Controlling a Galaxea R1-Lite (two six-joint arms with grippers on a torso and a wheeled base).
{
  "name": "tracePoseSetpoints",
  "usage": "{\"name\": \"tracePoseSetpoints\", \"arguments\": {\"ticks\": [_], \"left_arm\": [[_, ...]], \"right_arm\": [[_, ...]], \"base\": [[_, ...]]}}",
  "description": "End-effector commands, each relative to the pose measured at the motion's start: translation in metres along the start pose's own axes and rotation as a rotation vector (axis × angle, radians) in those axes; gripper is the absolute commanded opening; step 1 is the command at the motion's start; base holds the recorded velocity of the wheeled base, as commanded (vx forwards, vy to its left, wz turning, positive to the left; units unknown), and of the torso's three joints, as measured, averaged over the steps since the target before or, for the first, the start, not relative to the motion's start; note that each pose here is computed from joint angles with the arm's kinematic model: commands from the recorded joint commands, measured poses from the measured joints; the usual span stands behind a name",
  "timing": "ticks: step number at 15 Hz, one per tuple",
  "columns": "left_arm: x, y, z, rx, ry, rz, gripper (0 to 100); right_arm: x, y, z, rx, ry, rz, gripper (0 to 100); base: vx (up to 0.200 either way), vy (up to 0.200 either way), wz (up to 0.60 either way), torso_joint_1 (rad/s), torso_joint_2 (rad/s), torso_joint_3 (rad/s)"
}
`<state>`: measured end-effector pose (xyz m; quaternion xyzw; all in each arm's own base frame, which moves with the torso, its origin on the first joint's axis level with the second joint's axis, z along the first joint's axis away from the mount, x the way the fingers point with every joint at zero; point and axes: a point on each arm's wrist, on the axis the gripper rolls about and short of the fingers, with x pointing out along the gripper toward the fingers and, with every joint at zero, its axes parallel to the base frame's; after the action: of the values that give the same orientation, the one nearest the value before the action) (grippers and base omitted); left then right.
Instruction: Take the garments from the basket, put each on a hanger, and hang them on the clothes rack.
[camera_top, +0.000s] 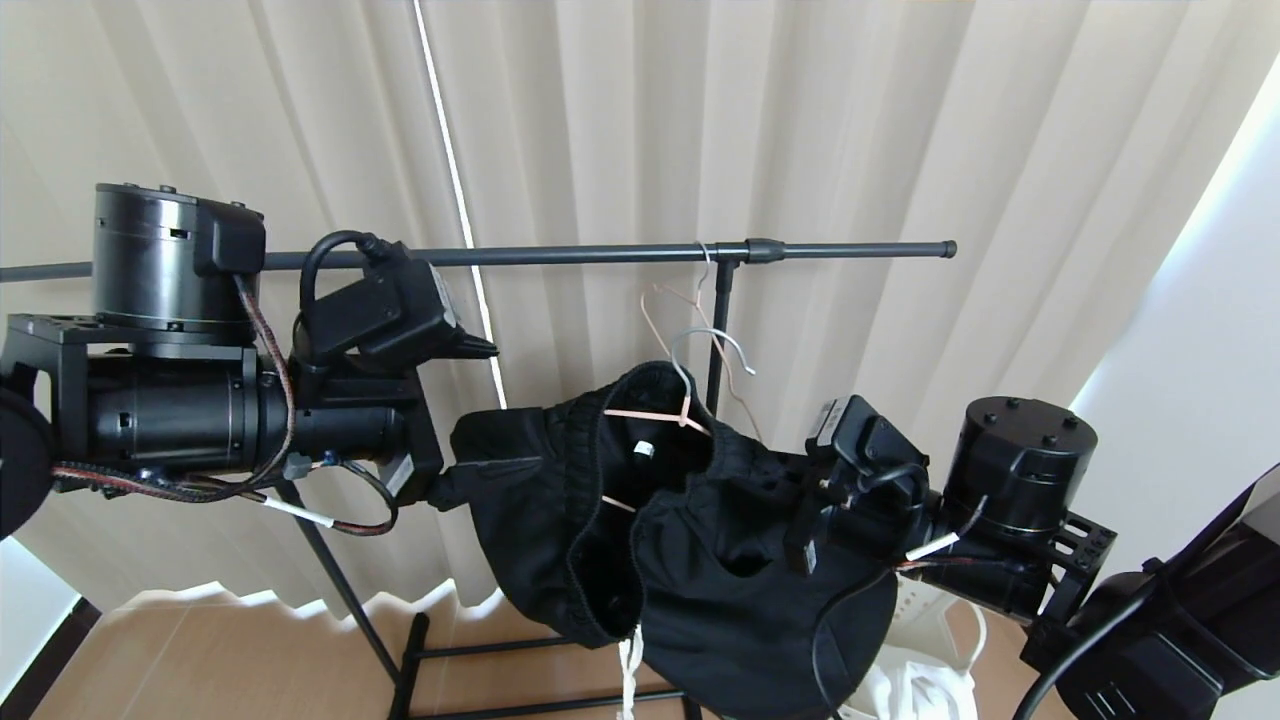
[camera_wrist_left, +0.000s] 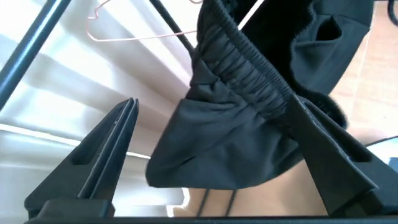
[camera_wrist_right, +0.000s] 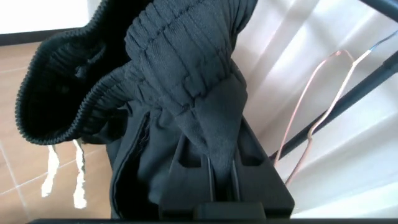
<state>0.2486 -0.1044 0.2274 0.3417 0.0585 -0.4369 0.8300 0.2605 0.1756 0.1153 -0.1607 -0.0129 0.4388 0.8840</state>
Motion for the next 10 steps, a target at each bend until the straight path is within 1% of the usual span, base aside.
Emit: {"name": "tracePoseSetpoints", "arguments": {"ticks": [1,2,3,5,8,10], "left_arm": [[0.013,0.002,-0.008,0.12,0.013,-0.036,100],[0.02,0.003,-0.008,0.171,0.02,-0.055,100],[0.025,0.006,-0.008,0.175,0.022,-0.057,100],[0.034,0.009,-0.002,0.175,0.021,-0.085,100],[0.044,0.011,0.001,0.17,0.041,-0.134,100],[0.051,0.012,0.0,0.152,0.025,-0.183,100]], "right_arm": [[-0.002,0.001,0.001,0.006,-0.007,0.013,0],[-0.004,0.002,0.002,0.009,-0.03,0.031,0],[-0.005,0.002,0.003,0.005,-0.042,0.027,0],[-0.006,0.003,0.002,0.004,-0.045,0.029,0],[-0.008,0.003,0.004,0.002,-0.05,0.031,0],[-0.01,0.005,0.005,0.002,-0.056,0.054,0]], "base": [[0.0,0.0,0.0,0.0,0.0,0.0],[0.0,0.0,0.0,0.0,0.0,0.0],[0.0,0.0,0.0,0.0,0.0,0.0],[0.0,0.0,0.0,0.0,0.0,0.0],[0.0,0.0,0.0,0.0,0.0,0.0],[0.0,0.0,0.0,0.0,0.0,0.0]]}}
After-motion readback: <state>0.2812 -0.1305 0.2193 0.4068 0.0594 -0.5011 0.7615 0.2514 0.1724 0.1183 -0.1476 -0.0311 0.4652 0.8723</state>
